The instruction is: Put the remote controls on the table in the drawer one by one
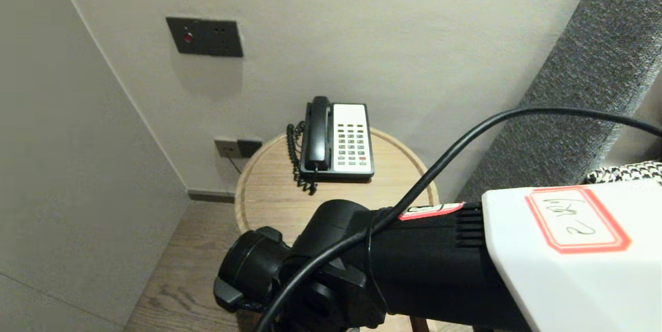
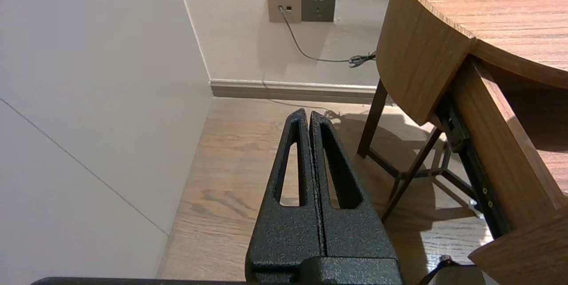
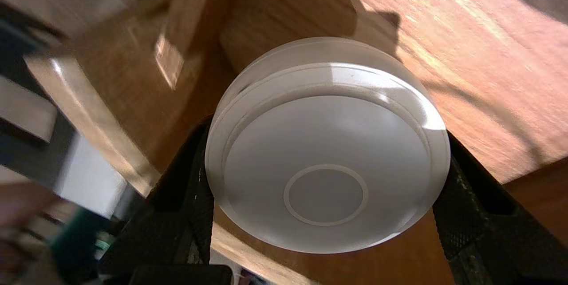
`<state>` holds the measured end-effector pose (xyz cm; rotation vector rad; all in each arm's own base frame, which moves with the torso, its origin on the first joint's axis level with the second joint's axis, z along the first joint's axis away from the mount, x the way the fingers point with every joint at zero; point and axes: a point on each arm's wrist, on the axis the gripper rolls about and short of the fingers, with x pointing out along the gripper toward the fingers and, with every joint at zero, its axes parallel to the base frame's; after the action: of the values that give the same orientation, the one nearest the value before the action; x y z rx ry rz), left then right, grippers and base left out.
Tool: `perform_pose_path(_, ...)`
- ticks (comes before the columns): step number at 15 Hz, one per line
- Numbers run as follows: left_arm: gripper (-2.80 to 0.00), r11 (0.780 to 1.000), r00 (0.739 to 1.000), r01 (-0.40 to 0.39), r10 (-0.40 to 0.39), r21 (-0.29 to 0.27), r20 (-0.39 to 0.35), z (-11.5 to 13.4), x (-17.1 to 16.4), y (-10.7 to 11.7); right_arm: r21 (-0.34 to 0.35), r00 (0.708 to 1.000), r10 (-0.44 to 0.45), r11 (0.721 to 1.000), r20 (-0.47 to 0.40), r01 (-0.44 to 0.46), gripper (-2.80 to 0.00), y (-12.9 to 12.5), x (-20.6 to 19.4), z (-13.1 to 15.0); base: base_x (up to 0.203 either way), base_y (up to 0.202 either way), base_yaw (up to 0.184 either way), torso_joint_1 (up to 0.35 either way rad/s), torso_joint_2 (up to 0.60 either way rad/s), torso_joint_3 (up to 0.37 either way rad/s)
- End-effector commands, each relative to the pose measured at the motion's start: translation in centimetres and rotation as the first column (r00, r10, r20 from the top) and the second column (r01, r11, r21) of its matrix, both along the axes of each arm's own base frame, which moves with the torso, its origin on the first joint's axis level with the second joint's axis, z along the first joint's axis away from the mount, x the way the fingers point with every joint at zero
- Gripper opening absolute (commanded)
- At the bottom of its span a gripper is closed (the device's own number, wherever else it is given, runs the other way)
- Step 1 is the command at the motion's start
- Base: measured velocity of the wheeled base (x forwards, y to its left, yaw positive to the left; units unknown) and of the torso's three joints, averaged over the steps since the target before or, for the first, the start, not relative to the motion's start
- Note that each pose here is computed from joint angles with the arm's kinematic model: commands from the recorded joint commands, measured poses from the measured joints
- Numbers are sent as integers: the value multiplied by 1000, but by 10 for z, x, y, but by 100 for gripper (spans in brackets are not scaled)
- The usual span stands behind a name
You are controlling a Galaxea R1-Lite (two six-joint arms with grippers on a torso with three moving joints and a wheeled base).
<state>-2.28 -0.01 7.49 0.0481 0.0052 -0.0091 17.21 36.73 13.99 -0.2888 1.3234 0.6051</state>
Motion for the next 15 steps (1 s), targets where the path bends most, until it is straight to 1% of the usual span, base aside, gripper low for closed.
perform_pose_path(1, -280, 1000, 1000, 0, 0, -1, -1, 0, 0, 0, -20, 1000, -12, 1000, -13, 12, -280, 1, 1, -8, 0, 0, 0, 0, 0, 0)
perform_pose_path(4, -280, 1000, 1000, 0, 0, 0, -1, 0, 0, 0, -26, 1000, -17, 1000, -13, 17, -280, 4, 3, -13, 0, 0, 0, 0, 0, 0)
perform_pose_path(7, -280, 1000, 1000, 0, 0, -1, -1, 0, 0, 0, -39, 997, -70, 997, -24, 69, -280, 3, 10, -20, 0, 0, 0, 0, 0, 0)
perform_pose_path(15, -280, 1000, 1000, 0, 0, -1, -1, 0, 0, 0, -44, 993, -115, 992, -20, 115, -280, 3, 26, -33, 0, 0, 0, 0, 0, 0)
